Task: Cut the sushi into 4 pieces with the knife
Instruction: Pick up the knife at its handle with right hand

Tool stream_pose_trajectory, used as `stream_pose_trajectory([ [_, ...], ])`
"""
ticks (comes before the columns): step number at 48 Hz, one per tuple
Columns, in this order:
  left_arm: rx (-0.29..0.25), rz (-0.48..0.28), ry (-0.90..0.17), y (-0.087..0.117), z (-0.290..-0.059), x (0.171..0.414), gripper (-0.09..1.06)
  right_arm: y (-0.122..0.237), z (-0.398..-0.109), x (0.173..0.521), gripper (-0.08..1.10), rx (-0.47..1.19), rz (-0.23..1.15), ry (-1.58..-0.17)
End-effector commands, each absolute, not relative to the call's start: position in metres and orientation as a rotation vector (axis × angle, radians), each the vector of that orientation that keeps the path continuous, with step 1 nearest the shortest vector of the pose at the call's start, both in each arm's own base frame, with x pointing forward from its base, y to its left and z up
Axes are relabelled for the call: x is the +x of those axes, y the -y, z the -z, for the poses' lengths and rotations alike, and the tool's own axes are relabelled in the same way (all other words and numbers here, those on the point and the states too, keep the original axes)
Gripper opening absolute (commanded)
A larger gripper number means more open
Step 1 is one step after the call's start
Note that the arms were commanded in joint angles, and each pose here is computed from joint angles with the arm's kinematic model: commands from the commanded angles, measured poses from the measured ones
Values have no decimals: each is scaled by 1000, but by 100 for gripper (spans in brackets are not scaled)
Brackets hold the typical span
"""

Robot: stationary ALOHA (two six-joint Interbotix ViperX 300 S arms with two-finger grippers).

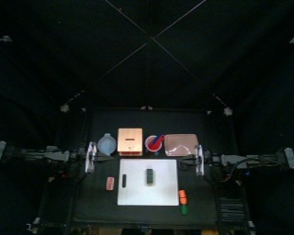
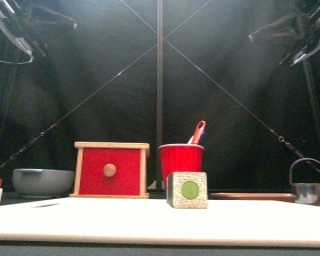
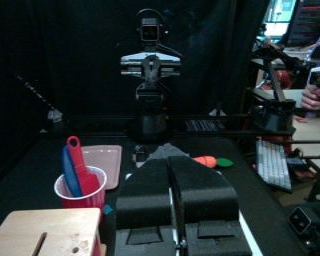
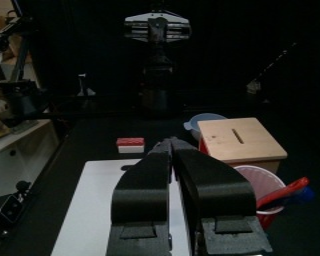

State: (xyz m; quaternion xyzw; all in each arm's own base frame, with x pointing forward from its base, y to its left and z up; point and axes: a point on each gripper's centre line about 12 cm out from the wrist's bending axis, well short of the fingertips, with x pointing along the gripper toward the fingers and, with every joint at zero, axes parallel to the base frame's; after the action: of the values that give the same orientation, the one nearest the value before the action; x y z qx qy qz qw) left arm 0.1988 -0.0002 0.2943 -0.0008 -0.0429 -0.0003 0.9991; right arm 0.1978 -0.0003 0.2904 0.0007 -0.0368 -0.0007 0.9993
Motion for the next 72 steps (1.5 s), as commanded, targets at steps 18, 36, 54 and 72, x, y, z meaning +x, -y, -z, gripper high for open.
stream_pose_trajectory([
  [18, 11, -56, 21, -13, -297, 235, 5, 62, -328, 257, 11, 332, 258, -144],
  [36, -24, -41, -86, -9, -254, 245, 33, 133, -341, 304, 65, 528, 358, -641],
  [54, -16, -9, -17, -1, -242, 235, 55, 183, -320, 332, 96, 656, 373, -877],
  [72, -23, -6, -12, 0, -244, 236, 58, 197, -288, 354, 96, 684, 321, -1082],
])
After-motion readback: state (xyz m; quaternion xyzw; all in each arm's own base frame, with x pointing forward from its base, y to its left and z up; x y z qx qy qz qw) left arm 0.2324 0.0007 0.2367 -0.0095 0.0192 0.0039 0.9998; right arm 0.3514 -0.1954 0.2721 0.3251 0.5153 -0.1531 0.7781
